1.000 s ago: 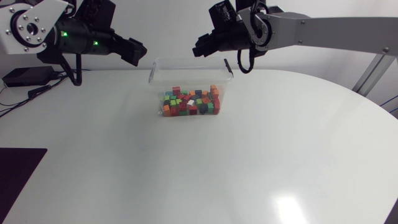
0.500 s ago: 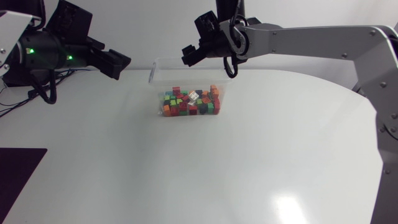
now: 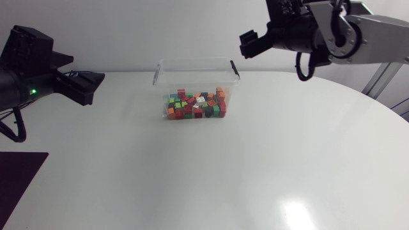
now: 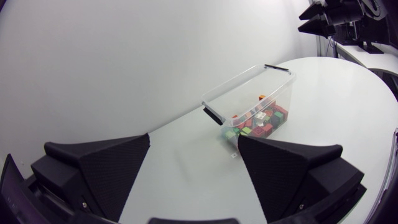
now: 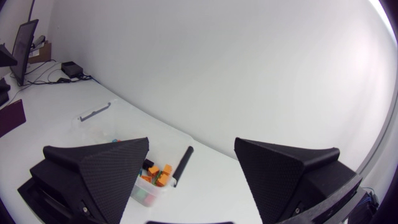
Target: Place the duplo bricks in the container
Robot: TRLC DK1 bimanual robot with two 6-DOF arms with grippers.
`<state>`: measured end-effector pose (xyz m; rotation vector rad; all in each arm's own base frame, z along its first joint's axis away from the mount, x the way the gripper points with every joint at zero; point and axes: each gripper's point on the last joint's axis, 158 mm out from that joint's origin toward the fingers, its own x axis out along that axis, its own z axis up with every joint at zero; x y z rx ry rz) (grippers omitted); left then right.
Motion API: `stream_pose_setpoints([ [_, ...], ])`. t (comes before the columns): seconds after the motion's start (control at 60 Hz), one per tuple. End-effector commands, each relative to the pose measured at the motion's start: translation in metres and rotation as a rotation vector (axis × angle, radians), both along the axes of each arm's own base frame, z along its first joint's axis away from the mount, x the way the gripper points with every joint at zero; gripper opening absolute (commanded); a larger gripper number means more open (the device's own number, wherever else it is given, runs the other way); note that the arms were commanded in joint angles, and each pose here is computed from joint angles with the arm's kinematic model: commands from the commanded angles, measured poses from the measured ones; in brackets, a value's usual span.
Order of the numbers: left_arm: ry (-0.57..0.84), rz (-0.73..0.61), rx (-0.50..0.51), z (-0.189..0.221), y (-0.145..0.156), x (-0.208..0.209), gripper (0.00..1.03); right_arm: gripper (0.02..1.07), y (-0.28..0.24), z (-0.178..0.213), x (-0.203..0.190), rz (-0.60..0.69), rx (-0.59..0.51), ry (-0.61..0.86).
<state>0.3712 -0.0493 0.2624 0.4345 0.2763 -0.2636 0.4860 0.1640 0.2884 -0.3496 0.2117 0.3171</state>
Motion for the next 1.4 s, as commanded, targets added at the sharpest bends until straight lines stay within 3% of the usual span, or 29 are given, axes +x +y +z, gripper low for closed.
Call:
stream_pose_setpoints([
  [0.0, -0.031, 0.014, 0.017, 0.0, 0.01, -0.01, 0.99, 1.02, -0.027, -0.004, -0.017, -0.045, -0.035, -0.017],
  [0.65, -0.064, 0.05, -0.082, -0.025, 0.019, -0.065, 0.99, 1.02, -0.154, -0.031, -0.139, -0.279, -0.04, -0.056],
  [1.033, -0.067, 0.134, -0.185, -0.041, 0.034, -0.088, 0.99, 1.02, -0.177, -0.051, -0.195, -0.349, -0.018, -0.088],
  [1.383, -0.12, 0.185, -0.271, -0.066, 0.038, -0.104, 0.99, 1.02, -0.173, -0.081, -0.216, -0.351, 0.117, -0.119],
])
